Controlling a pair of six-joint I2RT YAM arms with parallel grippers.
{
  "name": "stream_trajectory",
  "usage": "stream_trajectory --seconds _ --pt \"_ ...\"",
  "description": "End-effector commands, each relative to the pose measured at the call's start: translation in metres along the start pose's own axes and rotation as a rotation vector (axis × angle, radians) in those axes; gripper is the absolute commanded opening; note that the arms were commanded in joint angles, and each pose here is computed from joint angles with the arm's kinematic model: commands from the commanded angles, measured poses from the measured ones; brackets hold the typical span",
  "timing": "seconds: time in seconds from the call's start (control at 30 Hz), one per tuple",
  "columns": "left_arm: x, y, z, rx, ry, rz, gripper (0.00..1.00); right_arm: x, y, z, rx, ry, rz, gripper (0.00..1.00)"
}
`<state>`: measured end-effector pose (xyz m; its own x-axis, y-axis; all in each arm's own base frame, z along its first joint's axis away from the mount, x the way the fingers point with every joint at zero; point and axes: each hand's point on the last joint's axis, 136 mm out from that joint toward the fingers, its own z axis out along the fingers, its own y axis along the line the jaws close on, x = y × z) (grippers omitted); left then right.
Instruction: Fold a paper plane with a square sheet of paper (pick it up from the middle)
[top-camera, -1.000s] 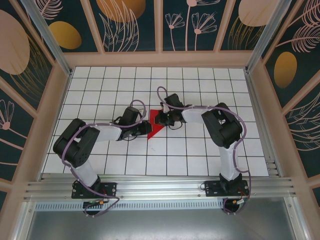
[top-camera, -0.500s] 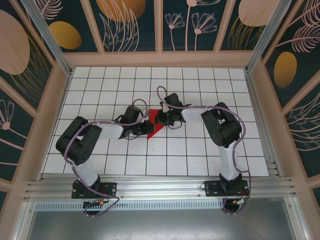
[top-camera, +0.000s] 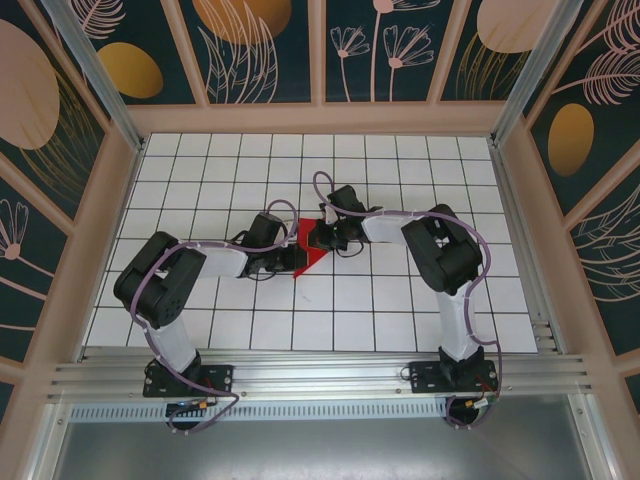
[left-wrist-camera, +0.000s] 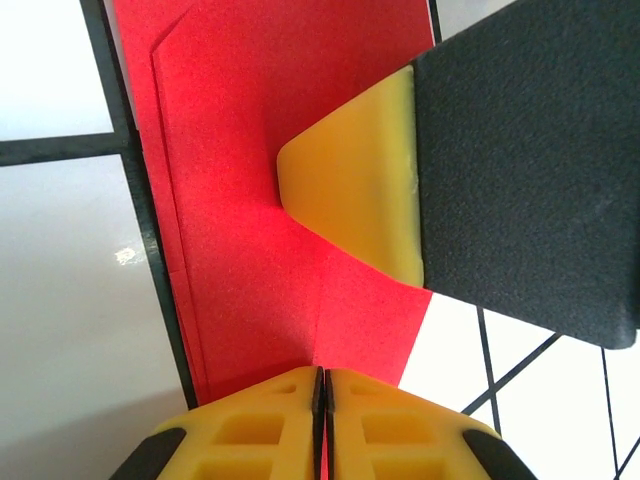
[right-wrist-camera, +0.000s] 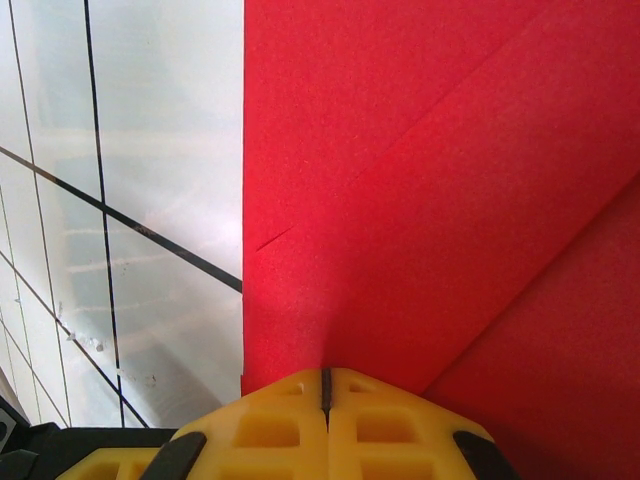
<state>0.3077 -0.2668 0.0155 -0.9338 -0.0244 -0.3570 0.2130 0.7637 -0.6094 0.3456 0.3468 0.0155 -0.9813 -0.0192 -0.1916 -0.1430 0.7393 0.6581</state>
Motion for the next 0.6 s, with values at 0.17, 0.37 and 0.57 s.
stream_trajectory --seconds 0.17,0.37,0.57 --pt "0.04 0.03 -0.011 -0.121 0.107 -0.033 0.09 0.042 -0.086 0.023 0.265 0.105 0.11 0.0" --pt "0.024 0.011 -0.024 -0.072 0.04 -0.018 0.1 0.043 -0.086 0.024 0.263 0.109 0.112 0.0" --pt "0.005 -0.025 -0.031 0.061 -0.022 -0.006 0.15 0.043 -0.087 0.025 0.265 0.11 0.114 0.0"
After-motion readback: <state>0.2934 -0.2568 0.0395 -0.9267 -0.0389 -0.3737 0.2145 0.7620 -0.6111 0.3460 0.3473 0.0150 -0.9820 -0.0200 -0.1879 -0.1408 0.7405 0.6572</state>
